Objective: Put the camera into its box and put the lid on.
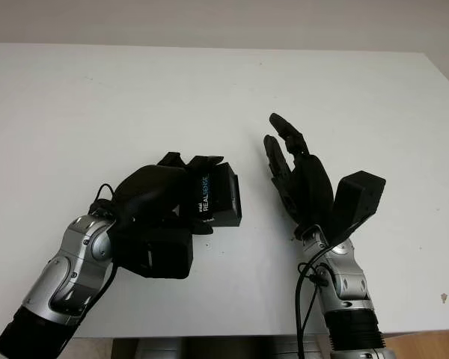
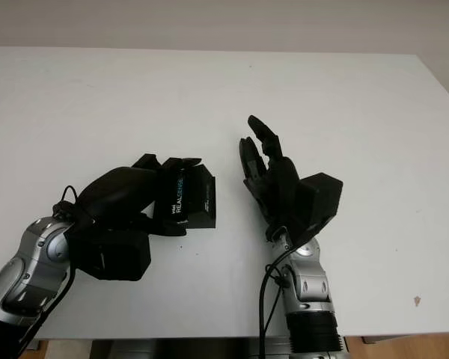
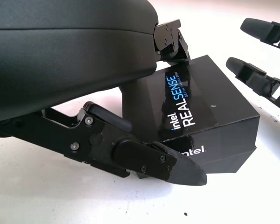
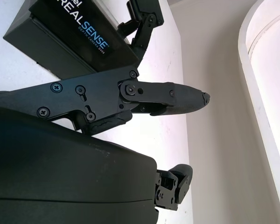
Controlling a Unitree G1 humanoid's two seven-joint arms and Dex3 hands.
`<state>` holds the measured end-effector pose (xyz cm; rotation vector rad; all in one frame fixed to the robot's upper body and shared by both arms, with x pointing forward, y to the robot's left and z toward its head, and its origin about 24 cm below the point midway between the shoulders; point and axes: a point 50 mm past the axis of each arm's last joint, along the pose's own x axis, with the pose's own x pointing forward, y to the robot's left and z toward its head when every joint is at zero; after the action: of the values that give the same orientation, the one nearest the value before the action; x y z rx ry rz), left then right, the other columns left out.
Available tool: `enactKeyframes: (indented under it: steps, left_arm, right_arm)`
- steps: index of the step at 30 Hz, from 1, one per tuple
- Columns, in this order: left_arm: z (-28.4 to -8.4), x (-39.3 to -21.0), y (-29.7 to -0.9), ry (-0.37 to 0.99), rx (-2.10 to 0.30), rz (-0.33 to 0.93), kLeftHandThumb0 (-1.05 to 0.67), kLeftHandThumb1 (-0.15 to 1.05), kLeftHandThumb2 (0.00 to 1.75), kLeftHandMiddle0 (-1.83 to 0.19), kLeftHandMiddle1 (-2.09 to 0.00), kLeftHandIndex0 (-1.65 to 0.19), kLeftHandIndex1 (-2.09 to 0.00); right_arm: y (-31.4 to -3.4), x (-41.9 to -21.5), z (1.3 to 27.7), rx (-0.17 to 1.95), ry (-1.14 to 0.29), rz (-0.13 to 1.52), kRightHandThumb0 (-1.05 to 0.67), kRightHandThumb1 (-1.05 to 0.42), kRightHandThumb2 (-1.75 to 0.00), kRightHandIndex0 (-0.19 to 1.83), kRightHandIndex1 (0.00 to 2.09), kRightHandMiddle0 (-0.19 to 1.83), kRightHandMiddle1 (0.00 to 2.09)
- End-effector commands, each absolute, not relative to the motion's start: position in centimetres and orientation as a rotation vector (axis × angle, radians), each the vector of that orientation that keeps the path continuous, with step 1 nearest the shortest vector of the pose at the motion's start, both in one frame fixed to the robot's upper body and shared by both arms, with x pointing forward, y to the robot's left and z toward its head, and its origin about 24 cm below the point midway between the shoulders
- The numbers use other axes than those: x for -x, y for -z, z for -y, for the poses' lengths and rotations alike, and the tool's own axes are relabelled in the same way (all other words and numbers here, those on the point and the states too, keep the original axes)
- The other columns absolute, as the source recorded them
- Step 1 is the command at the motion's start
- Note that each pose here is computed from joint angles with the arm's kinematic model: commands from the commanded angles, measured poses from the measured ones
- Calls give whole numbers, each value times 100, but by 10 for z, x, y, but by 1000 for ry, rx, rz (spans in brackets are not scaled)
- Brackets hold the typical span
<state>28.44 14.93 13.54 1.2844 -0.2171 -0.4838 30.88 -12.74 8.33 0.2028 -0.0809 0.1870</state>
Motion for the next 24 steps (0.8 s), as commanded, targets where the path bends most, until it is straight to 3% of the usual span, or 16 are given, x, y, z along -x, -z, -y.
enactKeyframes:
  steps: [1, 8, 18, 24]
  left_arm:
    - [-147, -286, -135, 496, -1254, 212, -58, 105, 35, -5, -202, 16, -181]
    - [-146, -289, -137, 499, -1159, 196, -53, 105, 38, -15, -209, 13, -208]
    - [-146, -293, -140, 487, -1129, 217, -50, 105, 37, -25, -209, 10, -209]
    - [-149, -294, -170, 472, -1081, 274, -50, 105, 40, -15, -209, 19, -209]
  right_arm:
    - [-87, -307, 127, -204, -189, 98, -60, -105, -39, 7, 6, -13, 60]
    - [-87, -308, 127, -196, -189, 105, -59, -105, -41, 6, 5, -13, 59]
    - [-87, -308, 126, -201, -192, 97, -61, -105, -39, 7, 6, -11, 58]
    - [-88, -308, 126, -205, -191, 91, -61, -105, -39, 7, 6, -11, 65]
